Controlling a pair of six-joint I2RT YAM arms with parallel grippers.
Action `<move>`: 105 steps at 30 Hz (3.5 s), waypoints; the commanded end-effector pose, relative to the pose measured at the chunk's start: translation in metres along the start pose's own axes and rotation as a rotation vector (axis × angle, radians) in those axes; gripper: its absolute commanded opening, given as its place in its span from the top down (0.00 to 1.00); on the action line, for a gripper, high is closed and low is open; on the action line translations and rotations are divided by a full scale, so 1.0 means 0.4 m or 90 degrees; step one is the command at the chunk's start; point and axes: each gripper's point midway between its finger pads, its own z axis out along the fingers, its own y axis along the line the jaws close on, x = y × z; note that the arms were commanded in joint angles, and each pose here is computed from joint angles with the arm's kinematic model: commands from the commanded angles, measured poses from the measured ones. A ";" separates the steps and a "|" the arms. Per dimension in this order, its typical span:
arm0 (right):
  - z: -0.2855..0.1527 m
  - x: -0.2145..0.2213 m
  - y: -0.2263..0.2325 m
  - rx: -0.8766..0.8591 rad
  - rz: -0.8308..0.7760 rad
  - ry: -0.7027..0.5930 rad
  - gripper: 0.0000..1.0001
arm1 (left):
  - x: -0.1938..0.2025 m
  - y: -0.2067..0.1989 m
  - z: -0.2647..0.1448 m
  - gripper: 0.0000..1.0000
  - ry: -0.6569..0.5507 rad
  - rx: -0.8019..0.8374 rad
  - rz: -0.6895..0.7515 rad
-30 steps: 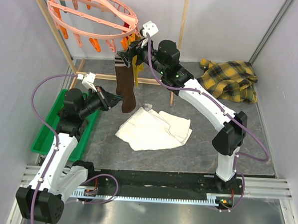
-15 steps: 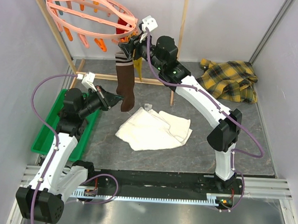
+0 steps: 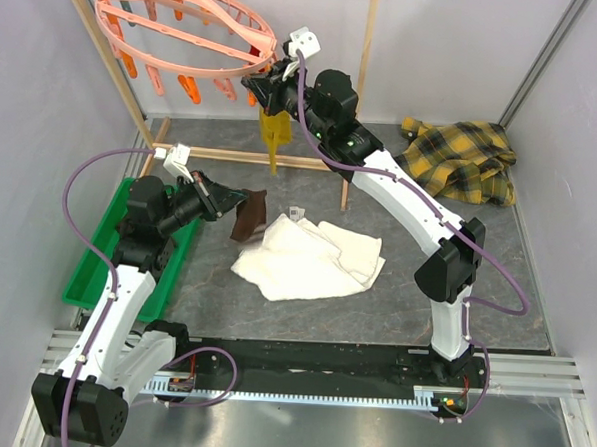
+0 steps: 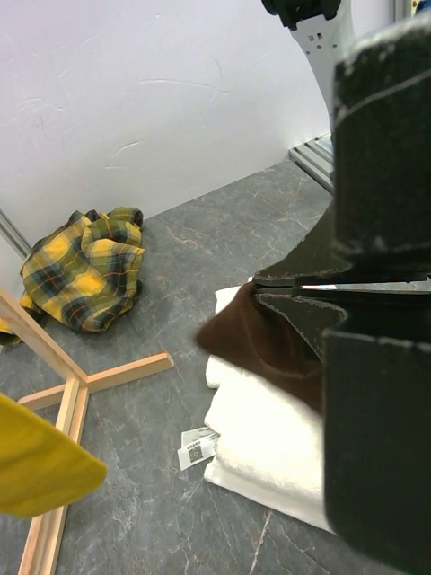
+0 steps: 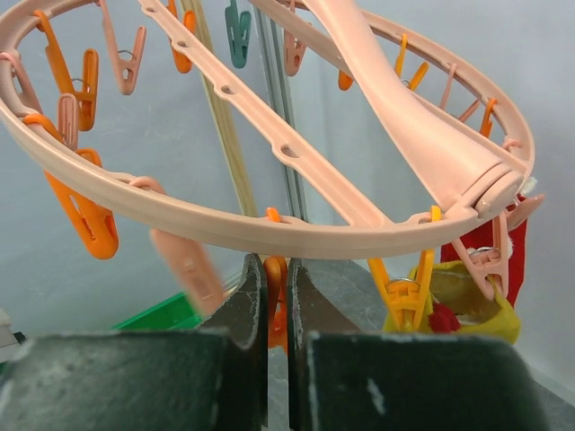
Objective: Remove the socks clipped to the hanger
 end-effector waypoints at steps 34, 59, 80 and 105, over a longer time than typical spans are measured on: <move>-0.445 0.073 -0.009 0.084 0.027 0.072 0.36 | -0.141 0.482 -0.505 0.10 -0.359 -1.032 -0.048; -0.846 0.129 -0.031 0.149 -0.030 0.119 0.32 | -0.192 0.108 0.162 0.01 -0.298 -0.202 0.246; -0.851 0.086 -0.026 0.155 -0.014 0.099 0.32 | -0.253 0.170 0.536 0.04 -0.392 -0.186 0.344; -0.555 -0.081 -0.053 0.221 0.144 0.008 0.35 | -0.110 0.080 0.340 0.98 -0.284 -0.067 0.298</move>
